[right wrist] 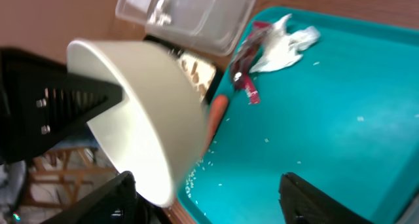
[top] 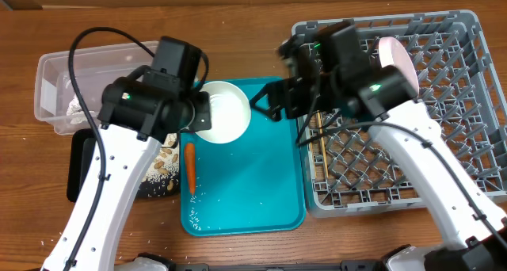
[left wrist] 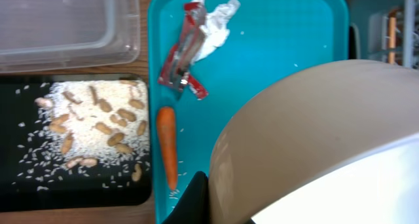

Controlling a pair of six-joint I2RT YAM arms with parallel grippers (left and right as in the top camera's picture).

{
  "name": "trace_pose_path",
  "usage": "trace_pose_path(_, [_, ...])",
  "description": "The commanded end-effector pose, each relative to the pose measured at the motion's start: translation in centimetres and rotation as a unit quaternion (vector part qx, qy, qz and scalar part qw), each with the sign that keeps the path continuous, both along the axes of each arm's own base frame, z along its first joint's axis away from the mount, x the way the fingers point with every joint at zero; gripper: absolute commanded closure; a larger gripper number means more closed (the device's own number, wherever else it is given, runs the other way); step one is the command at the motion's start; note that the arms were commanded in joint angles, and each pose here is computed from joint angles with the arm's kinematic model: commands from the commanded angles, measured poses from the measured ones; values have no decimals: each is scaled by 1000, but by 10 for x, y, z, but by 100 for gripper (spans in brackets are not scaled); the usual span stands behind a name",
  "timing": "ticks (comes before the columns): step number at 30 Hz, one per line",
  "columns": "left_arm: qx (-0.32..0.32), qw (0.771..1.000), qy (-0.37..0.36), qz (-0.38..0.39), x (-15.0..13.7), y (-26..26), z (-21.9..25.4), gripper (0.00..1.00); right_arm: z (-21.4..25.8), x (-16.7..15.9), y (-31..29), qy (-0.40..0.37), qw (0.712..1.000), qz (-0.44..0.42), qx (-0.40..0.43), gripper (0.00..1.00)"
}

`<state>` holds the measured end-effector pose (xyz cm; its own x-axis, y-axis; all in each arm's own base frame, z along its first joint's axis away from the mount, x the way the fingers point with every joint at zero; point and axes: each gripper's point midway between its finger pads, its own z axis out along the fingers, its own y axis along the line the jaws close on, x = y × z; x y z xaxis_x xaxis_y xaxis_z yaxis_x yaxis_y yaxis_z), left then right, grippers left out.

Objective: Sort waste into correct bins and load items into the dishwasher
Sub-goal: 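Hand the white bowl from the left gripper to the right gripper, then lower the white bowl into the dish rack with the right gripper and release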

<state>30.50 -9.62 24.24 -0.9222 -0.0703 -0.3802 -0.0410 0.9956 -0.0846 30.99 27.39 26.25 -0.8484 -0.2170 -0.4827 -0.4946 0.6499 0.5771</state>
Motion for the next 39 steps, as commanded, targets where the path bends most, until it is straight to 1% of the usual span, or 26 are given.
trace_pose_path(1, [-13,1000,0,-7,-4,-10,1,96,-13,6,3,-33,997,-30,-63,33])
trace_pose_path(2, [-13,1000,0,-7,-4,-10,1,96,-20,11,-1,-38,993,-60,-91,34])
trace_pose_path(3, [-14,1000,1,-7,-4,-10,1,96,-25,14,-3,-42,990,-79,-110,38])
trace_pose_path(4, [-18,1000,2,-8,-4,-12,1,96,-30,17,-4,-44,987,-91,-125,44])
trace_pose_path(5, [-24,1000,2,-11,-4,-14,1,95,-34,18,-3,-45,985,-96,-134,54])
trace_pose_path(7, [-39,999,4,-17,-5,-20,2,96,-41,20,-3,-38,984,-102,-140,82])
trace_pose_path(9, [-47,999,5,-21,-5,-23,2,96,-43,23,-3,-37,984,-104,-141,96])
trace_pose_path(10, [-47,999,5,-21,-5,-23,2,88,-43,25,-6,-35,983,-112,-140,96])
trace_pose_path(11, [-44,999,6,-22,-6,-22,2,68,-41,29,-10,-34,981,-126,-140,96])
trace_pose_path(12, [-39,999,7,-22,-7,-20,2,44,-38,34,-19,-35,979,-145,-141,96])
trace_pose_path(14, [-28,999,10,-13,-9,-11,2,28,-33,43,-38,-37,971,-187,-147,96])
trace_pose_path(15, [-18,1000,14,-3,-10,-4,3,16,-29,51,-57,-39,962,-222,-155,96])
trace_pose_path(16, [-13,1000,16,3,-11,2,4,7,-26,57,-77,-40,952,-256,-164,96])
trace_pose_path(18, [-5,1000,21,18,-14,13,6,5,-20,68,-126,-44,922,-330,-195,96])
trace_pose_path(21, [0,999,26,31,-15,26,7,3,-12,78,-219,-54,846,-461,-263,96])
trace_pose_path(24, [0,999,28,39,-14,30,7,2,-8,70,-298,-60,760,-544,-349,96])
trace_pose_path(28, [-3,999,18,39,-10,29,9,0,7,47,-360,-76,647,-633,-419,96])
trace_pose_path(30, [-5,999,13,39,-7,28,10,0,15,39,-371,-88,608,-658,-436,96])
trace_pose_path(32, [-4,999,12,38,-7,28,10,0,19,36,-372,-96,593,-666,-442,96])
trace_pose_path(36, [-2,999,11,34,-7,29,10,0,19,36,-363,-104,593,-660,-449,96])
trace_pose_path(39, [-1,999,10,34,-7,29,10,0,13,28,-352,-95,596,-651,-460,96])
